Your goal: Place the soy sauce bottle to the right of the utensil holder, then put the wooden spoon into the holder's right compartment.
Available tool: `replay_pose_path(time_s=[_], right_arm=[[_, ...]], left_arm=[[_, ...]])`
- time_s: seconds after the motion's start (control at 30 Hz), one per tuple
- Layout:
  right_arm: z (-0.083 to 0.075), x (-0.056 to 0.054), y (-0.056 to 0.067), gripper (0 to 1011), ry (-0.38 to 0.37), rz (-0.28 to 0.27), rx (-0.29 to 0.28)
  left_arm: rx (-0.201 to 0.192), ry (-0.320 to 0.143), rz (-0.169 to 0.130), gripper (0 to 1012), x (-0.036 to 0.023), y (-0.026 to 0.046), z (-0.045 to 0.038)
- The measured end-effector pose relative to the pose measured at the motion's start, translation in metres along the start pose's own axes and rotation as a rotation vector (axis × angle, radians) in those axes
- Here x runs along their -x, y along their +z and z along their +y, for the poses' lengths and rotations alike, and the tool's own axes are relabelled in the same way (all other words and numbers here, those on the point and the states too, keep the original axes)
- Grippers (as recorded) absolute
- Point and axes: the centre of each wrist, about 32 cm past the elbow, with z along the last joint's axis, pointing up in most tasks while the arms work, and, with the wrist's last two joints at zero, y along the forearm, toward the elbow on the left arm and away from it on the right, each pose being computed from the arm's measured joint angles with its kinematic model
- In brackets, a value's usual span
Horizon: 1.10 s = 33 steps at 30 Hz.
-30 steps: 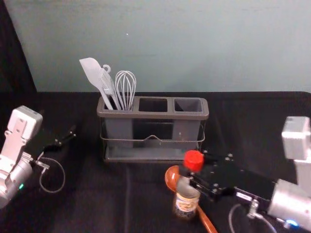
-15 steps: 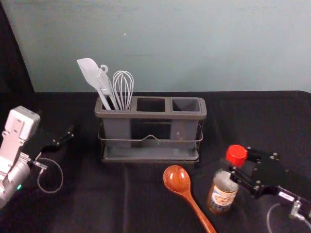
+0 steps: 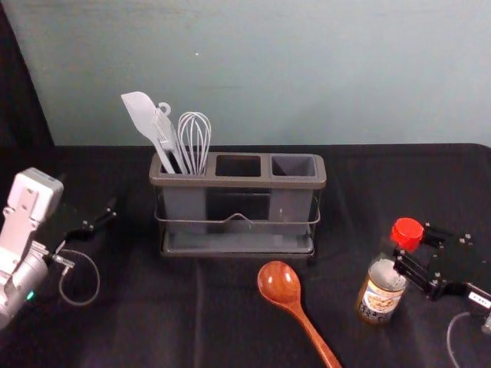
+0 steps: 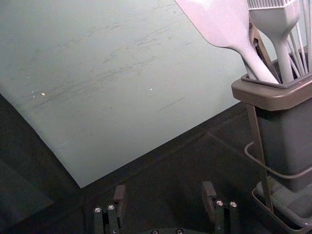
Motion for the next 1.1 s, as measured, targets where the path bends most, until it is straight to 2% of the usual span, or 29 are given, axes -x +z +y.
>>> replay_pose_path(time_s=[0.57, 1.1], right_arm=[[-0.001, -0.008, 0.005, 382, -0.033, -0.04, 0.013], [-0.011, -0.013, 0.001, 382, -0.094, -0.029, 0.018]], left_arm=[[0.0, 0.0, 0.0, 1011, 0.0, 0.0, 0.0], [0.0, 0.0, 0.0, 1011, 0.0, 0.0, 0.0]])
